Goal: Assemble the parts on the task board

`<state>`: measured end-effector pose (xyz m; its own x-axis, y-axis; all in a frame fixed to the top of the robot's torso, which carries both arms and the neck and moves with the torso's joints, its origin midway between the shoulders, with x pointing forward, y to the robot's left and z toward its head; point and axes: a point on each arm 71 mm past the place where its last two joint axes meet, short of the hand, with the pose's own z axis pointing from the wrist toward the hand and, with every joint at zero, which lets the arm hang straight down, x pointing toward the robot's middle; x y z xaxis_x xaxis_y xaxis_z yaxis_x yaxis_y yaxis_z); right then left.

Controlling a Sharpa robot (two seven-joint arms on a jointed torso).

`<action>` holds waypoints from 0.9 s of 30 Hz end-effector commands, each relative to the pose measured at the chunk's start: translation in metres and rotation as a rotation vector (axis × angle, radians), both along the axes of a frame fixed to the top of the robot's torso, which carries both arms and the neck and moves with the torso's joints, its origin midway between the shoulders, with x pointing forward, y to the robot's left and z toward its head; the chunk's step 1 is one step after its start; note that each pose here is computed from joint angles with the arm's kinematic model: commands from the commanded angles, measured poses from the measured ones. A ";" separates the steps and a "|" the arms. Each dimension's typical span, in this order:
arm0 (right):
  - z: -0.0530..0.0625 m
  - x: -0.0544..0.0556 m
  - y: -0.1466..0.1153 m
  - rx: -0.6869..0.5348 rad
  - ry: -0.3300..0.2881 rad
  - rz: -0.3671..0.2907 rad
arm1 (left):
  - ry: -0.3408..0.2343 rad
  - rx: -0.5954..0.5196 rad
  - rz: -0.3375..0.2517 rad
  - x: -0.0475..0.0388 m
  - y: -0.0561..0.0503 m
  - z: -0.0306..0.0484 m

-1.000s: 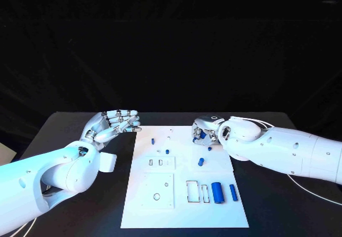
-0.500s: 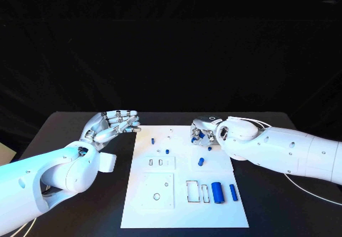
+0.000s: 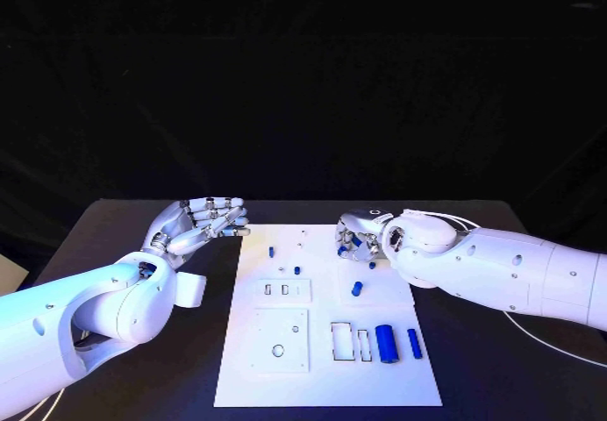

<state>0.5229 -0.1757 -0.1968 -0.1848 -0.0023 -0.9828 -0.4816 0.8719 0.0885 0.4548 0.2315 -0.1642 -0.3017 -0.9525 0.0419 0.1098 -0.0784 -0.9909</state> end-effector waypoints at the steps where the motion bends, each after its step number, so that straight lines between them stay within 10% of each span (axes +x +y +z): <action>1: 0.004 -0.002 0.001 0.035 -0.034 -0.011 | -0.002 -0.012 -0.017 0.0000 -0.002 0.0015; 27: 0.028 0.008 0.029 0.078 -0.160 -0.016 | -0.002 -0.021 -0.021 0.0025 -0.006 0.0029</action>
<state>0.5302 -0.1474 -0.1702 -0.0530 0.0817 -0.9953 -0.4822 0.8707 0.0971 0.4574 0.2284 -0.1628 -0.3036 -0.9515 0.0502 0.1073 -0.0865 -0.9905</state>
